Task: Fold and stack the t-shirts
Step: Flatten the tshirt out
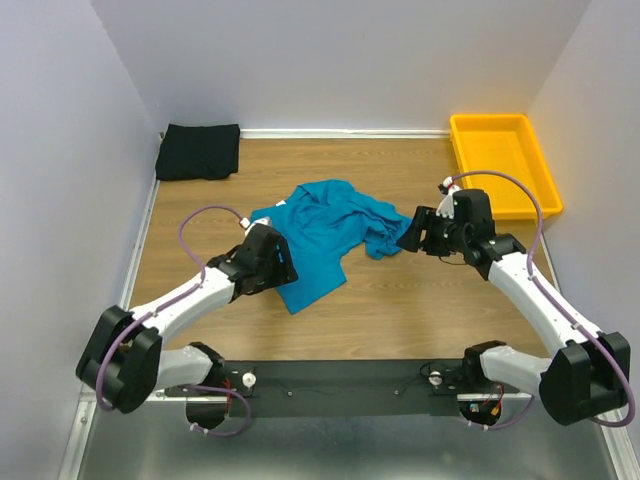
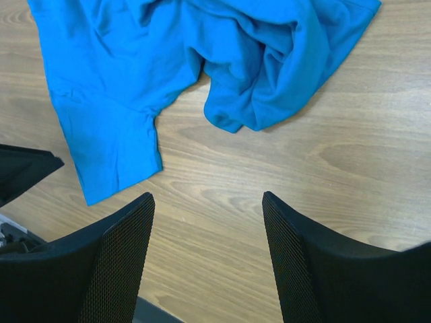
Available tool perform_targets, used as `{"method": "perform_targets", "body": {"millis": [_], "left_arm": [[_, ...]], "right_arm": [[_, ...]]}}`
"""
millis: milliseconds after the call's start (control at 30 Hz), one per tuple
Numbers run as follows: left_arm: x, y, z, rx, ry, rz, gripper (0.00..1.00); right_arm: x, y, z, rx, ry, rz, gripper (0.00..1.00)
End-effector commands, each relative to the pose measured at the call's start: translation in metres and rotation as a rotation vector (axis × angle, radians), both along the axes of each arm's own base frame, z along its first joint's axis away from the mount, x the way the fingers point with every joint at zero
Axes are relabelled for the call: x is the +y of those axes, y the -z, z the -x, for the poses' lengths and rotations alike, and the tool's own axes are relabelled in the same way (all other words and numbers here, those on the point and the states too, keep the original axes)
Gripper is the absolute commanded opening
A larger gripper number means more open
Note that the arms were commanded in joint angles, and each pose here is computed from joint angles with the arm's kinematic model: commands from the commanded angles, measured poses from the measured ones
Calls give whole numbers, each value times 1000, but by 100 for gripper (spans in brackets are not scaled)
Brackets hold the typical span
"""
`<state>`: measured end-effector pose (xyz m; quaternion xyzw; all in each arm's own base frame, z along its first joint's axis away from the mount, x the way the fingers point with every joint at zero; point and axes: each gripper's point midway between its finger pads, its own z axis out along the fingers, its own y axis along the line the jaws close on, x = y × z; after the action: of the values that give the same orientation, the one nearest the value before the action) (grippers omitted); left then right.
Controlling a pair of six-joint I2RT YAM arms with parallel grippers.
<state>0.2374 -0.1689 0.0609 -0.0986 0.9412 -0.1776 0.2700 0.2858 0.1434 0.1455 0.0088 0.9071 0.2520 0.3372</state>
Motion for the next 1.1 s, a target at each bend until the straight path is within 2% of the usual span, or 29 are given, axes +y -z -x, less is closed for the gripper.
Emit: {"method": "perform_targets", "body": {"millis": [0,133,400,567,600,733,767,867,1067], "left_arm": [[5,8,-4,16,-107,-95,74],[8,22,-7,53,-128,-181,70],[2,44,1,117,-90,-273,63],[-4,60,10,159,-41,-306,53],[-5,62,10,160,-30,-311,49],[-2,65,11,162,-3,-344,19],[-1,62,9,152,-9,-348,2],[2,49,2,114,-9,-365,0],[18,-17,-31,-34,-61,-336,0]], "right_arm": [[-1,11,17,33,-37,18,73],[1,14,20,44,-57,13,73],[-4,25,18,65,-39,44,73],[-7,35,15,95,-15,66,73],[-7,38,15,103,-11,70,73],[-5,52,12,142,-9,68,73],[-4,57,11,150,-6,68,73],[-1,63,2,154,10,59,73],[13,89,-22,203,29,14,72]]}}
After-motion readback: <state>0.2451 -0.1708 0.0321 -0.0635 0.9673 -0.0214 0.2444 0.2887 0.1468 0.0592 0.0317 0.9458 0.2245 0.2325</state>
